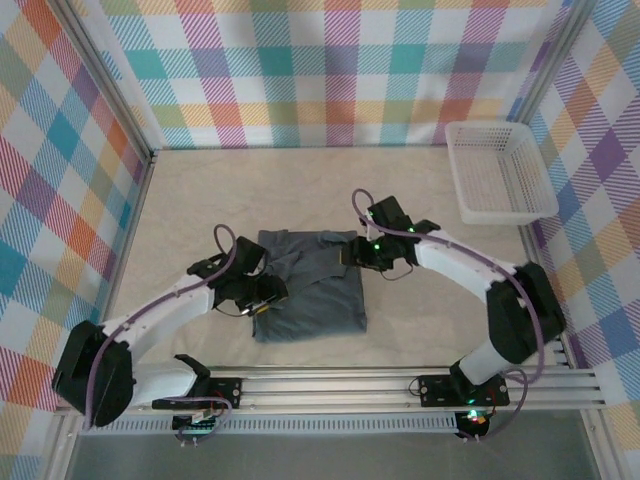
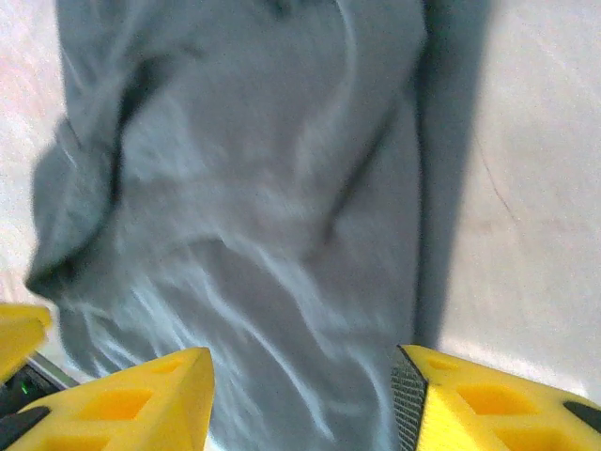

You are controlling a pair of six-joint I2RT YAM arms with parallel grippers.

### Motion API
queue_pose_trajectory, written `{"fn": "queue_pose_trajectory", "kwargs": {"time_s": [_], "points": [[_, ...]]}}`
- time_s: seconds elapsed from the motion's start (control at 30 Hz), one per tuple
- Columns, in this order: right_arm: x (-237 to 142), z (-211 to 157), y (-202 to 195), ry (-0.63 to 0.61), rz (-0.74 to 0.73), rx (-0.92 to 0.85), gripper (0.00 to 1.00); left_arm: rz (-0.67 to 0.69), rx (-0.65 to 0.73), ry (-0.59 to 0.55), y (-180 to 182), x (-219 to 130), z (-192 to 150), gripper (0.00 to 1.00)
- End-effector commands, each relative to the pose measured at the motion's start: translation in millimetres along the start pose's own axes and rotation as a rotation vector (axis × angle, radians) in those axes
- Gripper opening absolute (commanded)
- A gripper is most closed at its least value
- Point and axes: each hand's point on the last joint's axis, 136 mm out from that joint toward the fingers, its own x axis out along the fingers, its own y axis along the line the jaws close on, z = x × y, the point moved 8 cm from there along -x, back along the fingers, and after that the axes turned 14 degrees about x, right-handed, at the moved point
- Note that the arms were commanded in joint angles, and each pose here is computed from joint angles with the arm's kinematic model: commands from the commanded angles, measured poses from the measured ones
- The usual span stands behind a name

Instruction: Fold the inside-out t-shirt

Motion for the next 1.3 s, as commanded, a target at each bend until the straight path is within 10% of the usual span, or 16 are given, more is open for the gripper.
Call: {"fn": "queue_pose_trajectory", "kwargs": {"time_s": [0.0,0.3,0.47,0.53,1.0,1.27], "points": [[22.0,13.8,2.6,-0.001,-0.003,0.037,0.52,0.081,0.057,-0.006,1.1,5.4,10.9,0.54],[46.1,30.1,11.2,0.038,-0.001,0.037,0.34,0.123,0.077,-0.025,0.2,13.9,25.4,0.47],[41.3,32.1,11.4,0.039,0.026,0.083,0.01,0.101,0.086,0.0,-1.0,15.4,28.3,0.0],[34.4,34.6,7.2,0.024,0.034,0.126,0.0,0.08,0.086,-0.016,-4.0,8.8,34.1,0.0],[26.6,89.5,-14.0,-0.037,0.188,0.352,0.25,0.0,0.065,-0.238,-15.8,1.6,163.6,0.0],[12.7,106.5,-3.7,-0.088,0.174,0.21,0.46,0.092,0.024,-0.33,18.7,17.5,226.2,0.26]]}}
